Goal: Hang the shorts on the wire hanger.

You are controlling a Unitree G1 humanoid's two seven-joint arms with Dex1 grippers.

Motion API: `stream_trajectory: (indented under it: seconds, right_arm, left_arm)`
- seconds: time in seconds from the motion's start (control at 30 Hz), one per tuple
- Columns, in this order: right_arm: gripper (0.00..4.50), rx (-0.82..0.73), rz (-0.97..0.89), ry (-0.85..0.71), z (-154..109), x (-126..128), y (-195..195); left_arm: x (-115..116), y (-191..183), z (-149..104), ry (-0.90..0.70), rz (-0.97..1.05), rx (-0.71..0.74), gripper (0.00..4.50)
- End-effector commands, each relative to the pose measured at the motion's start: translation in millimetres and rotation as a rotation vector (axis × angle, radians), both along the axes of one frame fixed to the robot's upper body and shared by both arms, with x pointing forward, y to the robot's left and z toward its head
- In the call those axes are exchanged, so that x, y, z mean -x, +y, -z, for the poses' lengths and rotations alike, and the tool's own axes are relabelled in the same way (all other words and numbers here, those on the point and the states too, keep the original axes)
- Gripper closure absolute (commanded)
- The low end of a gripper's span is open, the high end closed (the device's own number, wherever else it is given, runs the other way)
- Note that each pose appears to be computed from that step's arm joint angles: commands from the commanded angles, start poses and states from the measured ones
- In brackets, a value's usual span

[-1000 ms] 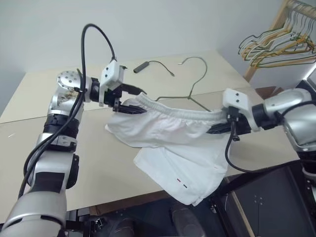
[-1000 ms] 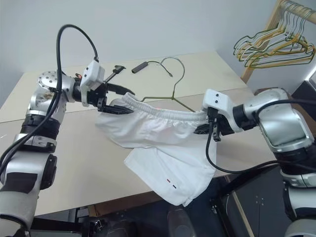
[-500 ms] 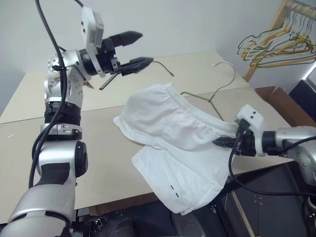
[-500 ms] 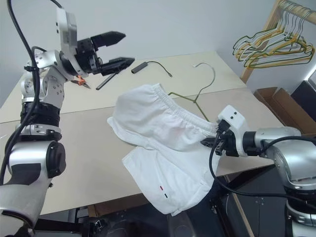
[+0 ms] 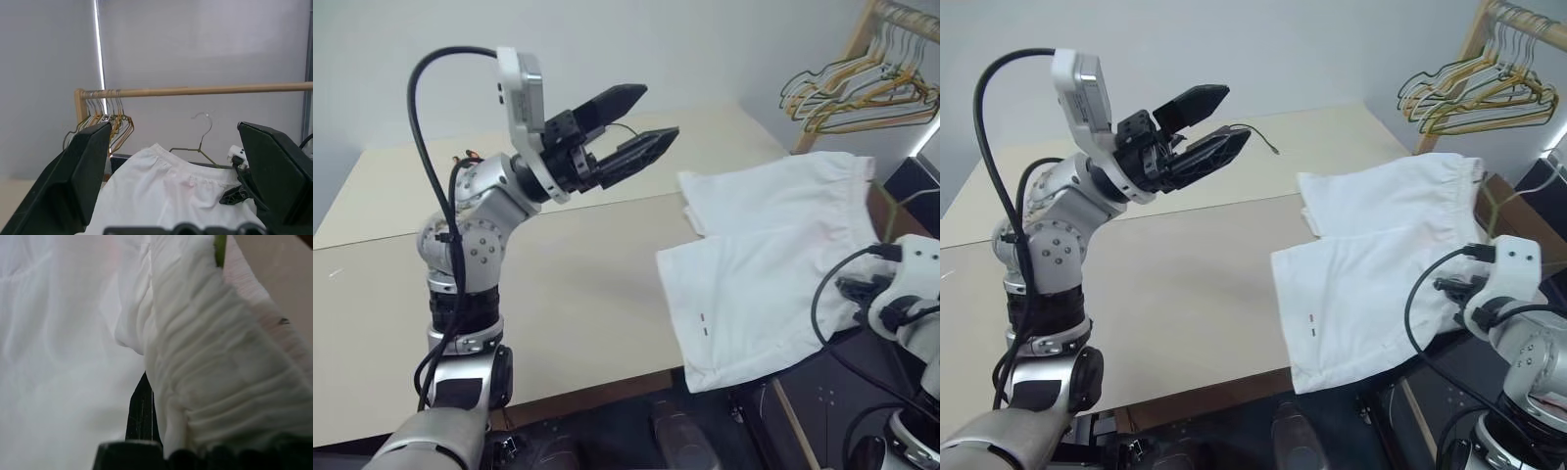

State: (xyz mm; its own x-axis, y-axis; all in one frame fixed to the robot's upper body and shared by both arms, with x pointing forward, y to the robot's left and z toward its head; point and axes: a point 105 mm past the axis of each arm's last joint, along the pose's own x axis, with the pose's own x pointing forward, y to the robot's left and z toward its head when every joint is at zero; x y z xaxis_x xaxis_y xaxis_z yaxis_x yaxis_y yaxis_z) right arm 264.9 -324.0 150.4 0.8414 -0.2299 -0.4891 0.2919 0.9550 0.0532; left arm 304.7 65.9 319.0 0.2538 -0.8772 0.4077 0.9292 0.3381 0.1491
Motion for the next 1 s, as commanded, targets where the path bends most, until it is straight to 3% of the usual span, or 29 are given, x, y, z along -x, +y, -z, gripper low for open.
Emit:
stream_trajectory:
  seconds: [0.03, 0.3, 0.43, 0.67, 0.83, 1.0]
  right_arm:
    - [4.50, 0.021, 0.181, -0.085, -36, 1, -37]
    - [4.50, -0.185, 0.325, -0.245, -92, -20, -68]
    - [4.50, -0.270, 0.347, -0.249, -111, -29, -76]
    - [4.50, -0.371, 0.406, -0.157, -116, -33, -89]
    - [4.50, -0.413, 0.442, -0.064, -102, -30, -97]
    - [4.50, -0.353, 0.471, -0.015, -96, -28, -102]
  left_arm:
    - [7, -5, -5, -0.028, -0.004, 0.010, 0.02]
    - [6, -4, -2, -0.028, -0.015, -0.004, 0.02]
    - [8, -3, -2, -0.031, -0.012, -0.009, 0.02]
    - [9, -1, -3, -0.043, -0.009, -0.024, 0.02]
    - [10, -2, -2, -0.047, -0.001, -0.033, 0.02]
    - [11, -2, -1, -0.052, 0.007, -0.040, 0.02]
